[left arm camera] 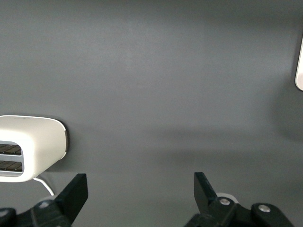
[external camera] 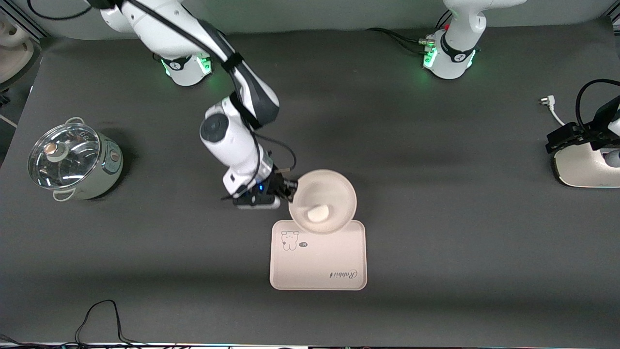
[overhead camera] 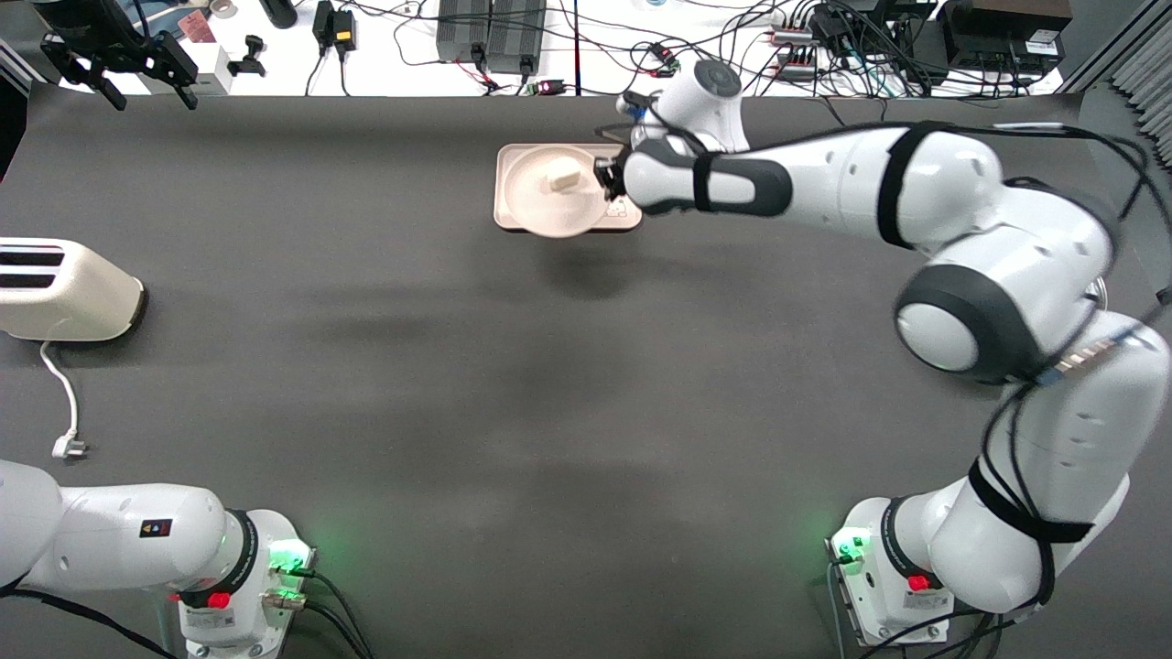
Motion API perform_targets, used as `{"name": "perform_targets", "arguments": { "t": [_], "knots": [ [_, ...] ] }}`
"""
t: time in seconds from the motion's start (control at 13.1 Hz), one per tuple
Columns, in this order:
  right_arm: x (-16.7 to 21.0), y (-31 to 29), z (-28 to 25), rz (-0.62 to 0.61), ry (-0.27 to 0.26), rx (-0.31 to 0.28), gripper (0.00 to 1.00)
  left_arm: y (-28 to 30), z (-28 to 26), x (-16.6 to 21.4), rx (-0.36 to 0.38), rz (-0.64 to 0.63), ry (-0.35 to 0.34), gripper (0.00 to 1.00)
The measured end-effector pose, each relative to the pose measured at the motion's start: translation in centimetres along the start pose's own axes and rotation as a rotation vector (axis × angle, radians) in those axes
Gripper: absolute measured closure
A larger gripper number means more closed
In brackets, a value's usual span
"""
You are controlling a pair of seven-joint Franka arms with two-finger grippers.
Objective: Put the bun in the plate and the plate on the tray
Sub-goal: 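Carry the plate with the right gripper over the white tray, then lower the plate onto the tray and open the right gripper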
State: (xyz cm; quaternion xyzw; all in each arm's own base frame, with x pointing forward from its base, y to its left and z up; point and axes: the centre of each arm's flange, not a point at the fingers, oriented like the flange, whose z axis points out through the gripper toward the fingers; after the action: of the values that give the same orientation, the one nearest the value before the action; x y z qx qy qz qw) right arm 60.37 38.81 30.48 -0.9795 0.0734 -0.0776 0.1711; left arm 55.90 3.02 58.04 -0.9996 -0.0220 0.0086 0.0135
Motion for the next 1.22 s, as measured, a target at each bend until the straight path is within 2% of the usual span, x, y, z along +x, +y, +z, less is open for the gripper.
{"name": "perform_targets", "arguments": {
  "t": [0.15, 0.46, 0.69, 0.91, 1.22],
  "knots": [
    [3.8, -0.7, 0.5, 0.013, -0.012, 0.003, 0.96, 0.2, 0.0, 0.0, 0.0, 0.003, 0.002, 0.0],
    [9.1, 0.8, 2.5, 0.037, 0.028, 0.001, 0.96, 0.3, 0.0, 0.1, 0.0, 0.005, 0.007, 0.0],
    [9.4, 2.2, 6.7, 0.042, 0.024, -0.017, 0.96, 0.2, 0.1, 0.2, 0.001, 0.004, 0.01, 0.0],
    [8.7, 3.9, 11.2, 0.048, 0.049, -0.022, 0.96, 0.2, 0.3, 0.4, 0.001, 0.004, 0.009, 0.0],
    [8.2, 4.0, 12.6, 0.044, 0.05, -0.023, 0.96, 0.2, 0.5, 0.5, 0.001, 0.004, 0.005, 0.0]
  ]
}}
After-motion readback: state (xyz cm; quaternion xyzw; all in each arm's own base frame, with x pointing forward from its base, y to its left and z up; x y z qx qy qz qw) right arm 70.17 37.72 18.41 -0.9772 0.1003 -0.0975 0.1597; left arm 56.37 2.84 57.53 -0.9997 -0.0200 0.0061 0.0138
